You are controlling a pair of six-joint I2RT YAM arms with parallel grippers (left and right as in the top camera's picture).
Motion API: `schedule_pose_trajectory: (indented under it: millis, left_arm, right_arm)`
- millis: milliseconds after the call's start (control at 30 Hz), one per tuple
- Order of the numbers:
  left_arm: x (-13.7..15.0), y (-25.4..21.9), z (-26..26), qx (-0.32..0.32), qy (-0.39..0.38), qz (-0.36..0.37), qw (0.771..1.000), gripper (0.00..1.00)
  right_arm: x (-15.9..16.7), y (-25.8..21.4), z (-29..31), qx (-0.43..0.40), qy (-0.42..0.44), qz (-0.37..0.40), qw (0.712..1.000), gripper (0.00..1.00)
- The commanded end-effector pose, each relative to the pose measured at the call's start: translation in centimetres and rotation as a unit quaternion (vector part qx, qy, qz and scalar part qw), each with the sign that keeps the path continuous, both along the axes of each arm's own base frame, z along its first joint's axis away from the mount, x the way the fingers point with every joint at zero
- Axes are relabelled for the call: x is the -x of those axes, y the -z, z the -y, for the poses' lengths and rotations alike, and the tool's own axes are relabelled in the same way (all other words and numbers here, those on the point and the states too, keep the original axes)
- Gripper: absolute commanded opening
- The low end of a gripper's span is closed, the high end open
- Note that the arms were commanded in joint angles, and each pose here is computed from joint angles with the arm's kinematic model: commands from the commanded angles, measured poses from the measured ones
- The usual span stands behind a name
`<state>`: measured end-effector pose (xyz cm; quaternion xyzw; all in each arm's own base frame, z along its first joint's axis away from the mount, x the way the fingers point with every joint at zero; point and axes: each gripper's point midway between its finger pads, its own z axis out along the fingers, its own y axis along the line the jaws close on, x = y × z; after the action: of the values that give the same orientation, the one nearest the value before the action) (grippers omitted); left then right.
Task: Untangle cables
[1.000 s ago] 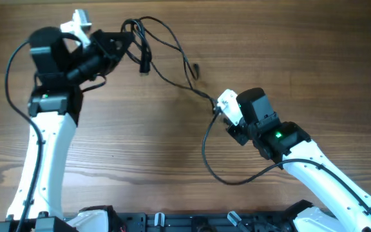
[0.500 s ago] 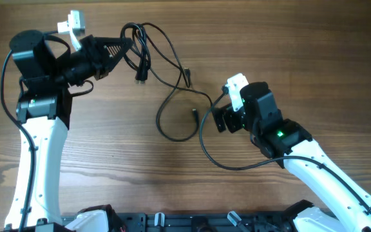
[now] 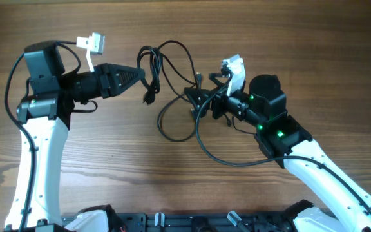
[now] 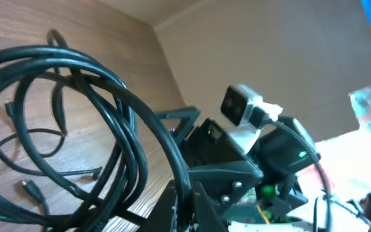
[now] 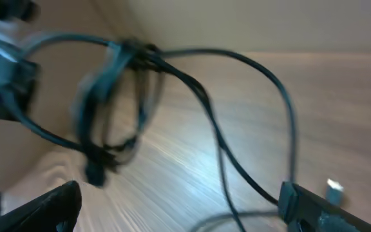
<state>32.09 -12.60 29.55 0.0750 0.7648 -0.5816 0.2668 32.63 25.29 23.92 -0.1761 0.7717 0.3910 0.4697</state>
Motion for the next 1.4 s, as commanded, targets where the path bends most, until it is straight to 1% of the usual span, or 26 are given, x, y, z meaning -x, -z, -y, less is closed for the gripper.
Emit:
schedule_pose_trajectory:
  millis: [0,133,233,400,633,667,700,733,867,900,1133,1167,1267,1367]
  left_arm:
    - [1.7,-1.2,2.2,0.001,0.051,0.050,0.997,0.04]
    - [2.8,-1.3,4.5,0.002,0.090,0.057,0.994,0.04]
    - [3.2,-1.4,5.2,0.002,0.102,0.064,0.993,0.04]
    - [3.2,-1.5,5.4,0.002,0.105,0.065,0.992,0.04]
    - [3.3,-1.5,5.4,0.002,0.105,0.065,0.992,0.04]
    - [3.3,-1.5,5.4,0.002,0.105,0.065,0.992,0.04]
    - [3.3,-1.5,5.4,0.002,0.105,0.065,0.992,0.04]
    - [3.3,-1.5,5.4,0.002,0.105,0.065,0.992,0.04]
    - [3.7,-1.5,6.2,0.003,0.119,0.065,0.991,0.04]
    - [3.9,-1.5,6.4,0.003,0.123,0.065,0.990,0.04]
    - [4.6,-1.6,7.6,0.005,0.143,0.074,0.987,0.04]
    - [4.6,-1.6,7.6,0.005,0.144,0.074,0.987,0.04]
    - [4.6,-1.6,7.6,0.004,0.144,0.075,0.987,0.04]
    - [4.2,-1.3,7.5,-0.005,0.133,0.074,0.988,0.04]
  right_arm:
    - [0.9,-2.0,-0.9,-0.029,-0.038,0.019,0.999,1.00]
    - [0.8,-2.8,-1.0,-0.047,-0.037,0.021,0.998,1.00]
    - [0.7,-3.0,-1.0,-0.055,-0.032,0.014,0.998,1.00]
    - [0.7,-3.7,-1.0,-0.096,-0.022,-0.021,0.995,0.99]
    - [0.6,-4.2,-1.1,-0.171,-0.001,-0.111,0.979,0.99]
    - [0.7,-4.3,-1.2,-0.176,-0.004,-0.115,0.978,0.94]
    - [1.0,-4.6,-1.4,-0.178,-0.015,-0.112,0.977,0.82]
    - [1.3,-4.9,-1.6,-0.181,-0.028,-0.108,0.977,0.73]
    - [1.6,-5.4,-1.8,-0.185,-0.042,-0.101,0.977,0.59]
    - [1.7,-5.4,-1.8,-0.185,-0.043,-0.101,0.977,0.58]
    - [1.8,-5.2,-1.9,-0.182,-0.047,-0.106,0.976,0.59]
    - [1.8,-5.2,-1.9,-0.182,-0.047,-0.106,0.976,0.53]
    - [1.8,-5.2,-1.9,-0.182,-0.047,-0.106,0.976,0.28]
    - [1.8,-5.2,-1.9,-0.182,-0.047,-0.106,0.976,0.09]
